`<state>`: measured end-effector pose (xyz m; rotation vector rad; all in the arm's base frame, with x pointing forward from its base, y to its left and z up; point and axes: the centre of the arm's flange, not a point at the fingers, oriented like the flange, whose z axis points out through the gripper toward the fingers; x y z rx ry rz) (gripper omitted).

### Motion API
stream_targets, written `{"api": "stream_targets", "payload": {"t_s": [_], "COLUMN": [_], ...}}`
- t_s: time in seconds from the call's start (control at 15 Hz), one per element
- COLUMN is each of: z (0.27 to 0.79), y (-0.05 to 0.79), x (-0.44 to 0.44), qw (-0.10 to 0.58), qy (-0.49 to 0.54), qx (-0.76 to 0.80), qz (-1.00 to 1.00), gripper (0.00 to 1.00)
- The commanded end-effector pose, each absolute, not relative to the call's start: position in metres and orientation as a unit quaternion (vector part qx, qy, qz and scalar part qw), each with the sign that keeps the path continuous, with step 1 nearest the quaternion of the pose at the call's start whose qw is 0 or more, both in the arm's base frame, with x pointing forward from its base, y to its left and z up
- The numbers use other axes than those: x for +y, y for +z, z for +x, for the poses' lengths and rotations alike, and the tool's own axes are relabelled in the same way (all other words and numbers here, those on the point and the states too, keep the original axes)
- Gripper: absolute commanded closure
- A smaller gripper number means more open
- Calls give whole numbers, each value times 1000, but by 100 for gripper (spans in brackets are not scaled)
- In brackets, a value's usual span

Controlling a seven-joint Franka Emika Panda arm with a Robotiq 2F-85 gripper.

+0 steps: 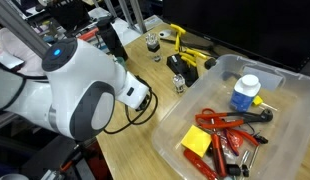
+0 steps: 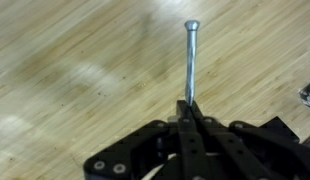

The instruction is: Pick up a bolt from the box and set it on the table

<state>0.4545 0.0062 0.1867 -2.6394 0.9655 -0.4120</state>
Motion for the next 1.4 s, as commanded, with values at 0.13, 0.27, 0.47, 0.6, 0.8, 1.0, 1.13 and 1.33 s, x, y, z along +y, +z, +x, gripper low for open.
{"api": "stream_targets", "payload": {"t_s": [0.13, 0.27, 0.47, 0.6, 0.8, 1.0, 1.13, 1.33], "z": [474, 478, 485, 490, 493, 494, 493, 491], "y": [185, 178, 168, 165, 162, 156, 156, 164], "x": [-14, -18, -26, -30, -31, -32, -31, -32], "qw": [149, 141, 129, 128, 125, 133, 134, 132], "qy": [-91, -76, -59, -50, -39, -24, -23, -33], "qx": [361, 374, 390, 396, 400, 410, 413, 415], "qz": [-916, -914, -910, -908, -907, -902, -900, -900], "gripper": [99, 99, 99, 99, 91, 57, 42, 23]}}
